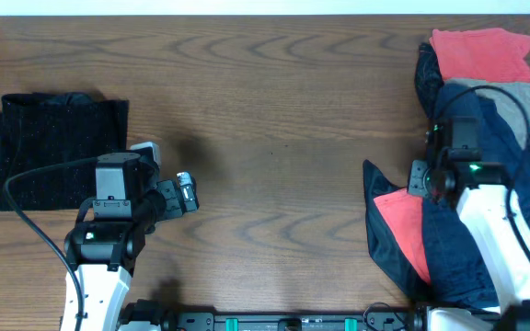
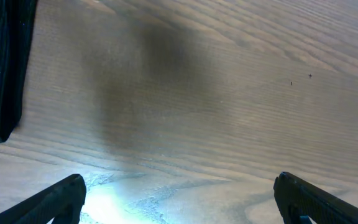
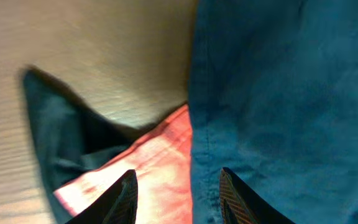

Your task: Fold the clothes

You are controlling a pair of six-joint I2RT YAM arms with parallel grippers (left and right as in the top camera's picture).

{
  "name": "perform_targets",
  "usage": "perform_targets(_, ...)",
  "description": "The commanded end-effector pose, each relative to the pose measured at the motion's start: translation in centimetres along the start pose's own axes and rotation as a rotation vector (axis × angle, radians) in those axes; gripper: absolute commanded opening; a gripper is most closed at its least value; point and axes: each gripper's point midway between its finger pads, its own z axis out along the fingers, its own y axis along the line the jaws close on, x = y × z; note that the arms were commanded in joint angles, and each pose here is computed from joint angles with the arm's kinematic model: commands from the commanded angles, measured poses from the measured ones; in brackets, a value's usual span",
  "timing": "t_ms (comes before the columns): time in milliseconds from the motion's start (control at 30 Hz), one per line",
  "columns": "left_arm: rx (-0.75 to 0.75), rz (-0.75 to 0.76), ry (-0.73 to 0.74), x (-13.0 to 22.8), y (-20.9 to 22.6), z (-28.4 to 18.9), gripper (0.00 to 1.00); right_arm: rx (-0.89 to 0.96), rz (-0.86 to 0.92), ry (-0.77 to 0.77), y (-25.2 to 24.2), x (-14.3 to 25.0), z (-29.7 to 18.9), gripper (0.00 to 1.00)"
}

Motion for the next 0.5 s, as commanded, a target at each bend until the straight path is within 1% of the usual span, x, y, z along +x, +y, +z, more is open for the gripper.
perform_targets(0,0.01,-0.002,-0.021,-0.8,-0.3,-0.5,0.98,0.061,0.025,0.03,-0.8,1.1,1.9,0.41)
perform_targets(267,0.01,-0.002,-0.02,-0.8,-0.3,-0.5,0.98,0.151,0.043,0.074,-1.8,2.5,5.5,0.43)
perform_targets(333,0.01,-0.002,-0.021,-0.8,-0.3,-0.5,0.98,0.154,0.041,0.082,-1.8,2.6,6.0,0.39)
perform_targets(433,0.01,-0.002,-0.019,-0.8,-0.3,-0.4,0.98,0.157,0.042,0.079,-1.8,2.5,6.3,0.36)
perform_targets(467,0.009,-0.002,-0.018,-0.8,-0.3,-0.4,0.98,0.16,0.042,0.077,-1.9,2.4,6.2,0.33)
